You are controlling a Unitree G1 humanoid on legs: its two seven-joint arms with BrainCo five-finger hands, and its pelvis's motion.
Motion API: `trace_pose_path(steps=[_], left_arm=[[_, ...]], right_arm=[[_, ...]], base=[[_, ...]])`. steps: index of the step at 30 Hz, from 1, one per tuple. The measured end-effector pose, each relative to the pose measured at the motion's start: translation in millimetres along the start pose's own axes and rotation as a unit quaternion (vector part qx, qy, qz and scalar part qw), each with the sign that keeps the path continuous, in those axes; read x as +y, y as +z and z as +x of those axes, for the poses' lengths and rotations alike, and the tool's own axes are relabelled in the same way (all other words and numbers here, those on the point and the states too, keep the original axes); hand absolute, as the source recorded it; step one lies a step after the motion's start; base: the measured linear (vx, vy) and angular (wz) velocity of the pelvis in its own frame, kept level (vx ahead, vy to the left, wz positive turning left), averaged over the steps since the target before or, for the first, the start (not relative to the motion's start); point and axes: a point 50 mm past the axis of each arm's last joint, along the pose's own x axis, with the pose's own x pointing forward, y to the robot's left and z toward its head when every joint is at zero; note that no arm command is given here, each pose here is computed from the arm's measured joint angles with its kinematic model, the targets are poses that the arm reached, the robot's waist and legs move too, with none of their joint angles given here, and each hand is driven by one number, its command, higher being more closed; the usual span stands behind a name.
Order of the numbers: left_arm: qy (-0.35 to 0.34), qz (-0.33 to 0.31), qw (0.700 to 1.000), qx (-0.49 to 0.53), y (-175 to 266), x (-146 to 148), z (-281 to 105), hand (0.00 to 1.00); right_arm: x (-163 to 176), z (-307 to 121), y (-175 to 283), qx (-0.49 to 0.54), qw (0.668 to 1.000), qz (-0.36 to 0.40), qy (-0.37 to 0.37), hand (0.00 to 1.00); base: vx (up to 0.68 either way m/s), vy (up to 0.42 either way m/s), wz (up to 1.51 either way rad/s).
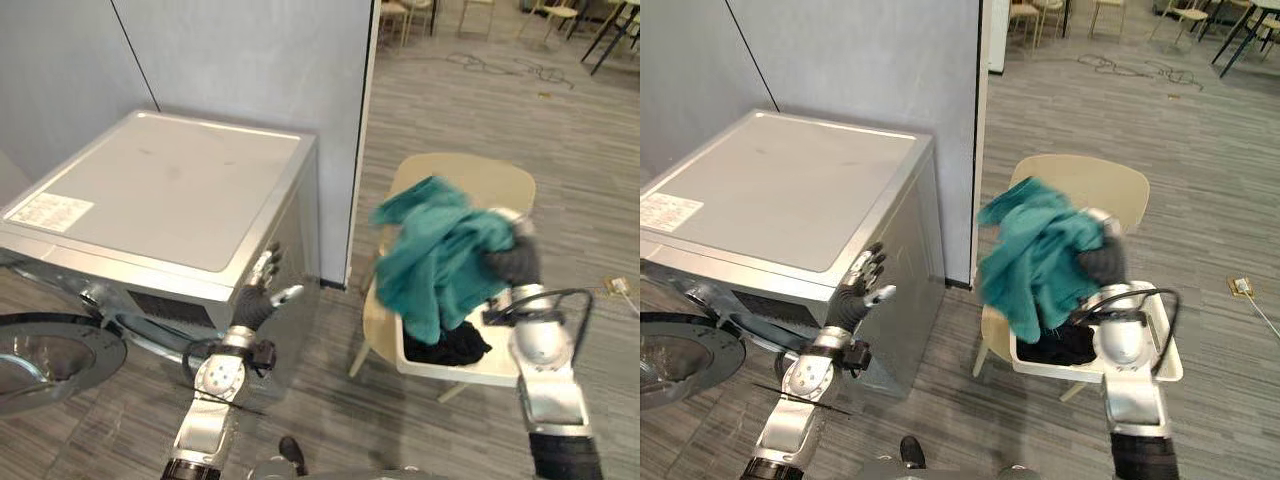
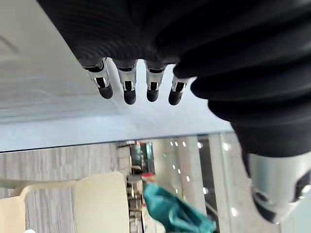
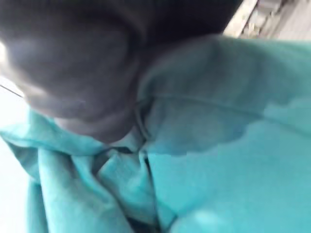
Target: Pick up the laundry basket with both hands and put the clothes into the washing machine.
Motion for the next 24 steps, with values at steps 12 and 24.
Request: trace_pose_path(steps=[12, 24], left_arm=[[-0.192, 0.076, 0.974, -0.096, 35.7, -65.3, 31.4, 0.0], [-0.266, 0.1, 0.956, -0.069, 24.0, -83.9, 49.9, 0.0]], right_arm=[[29.4, -20.5, 14.7, -0.024, 0.989, 0.117, 0.084, 1.0], [38.4, -21.1, 15.3, -0.016, 0.983, 0.151, 0.1, 1.0]], base=[[-0.01, 0.011, -0.09], [0.03, 0.009, -0.04]])
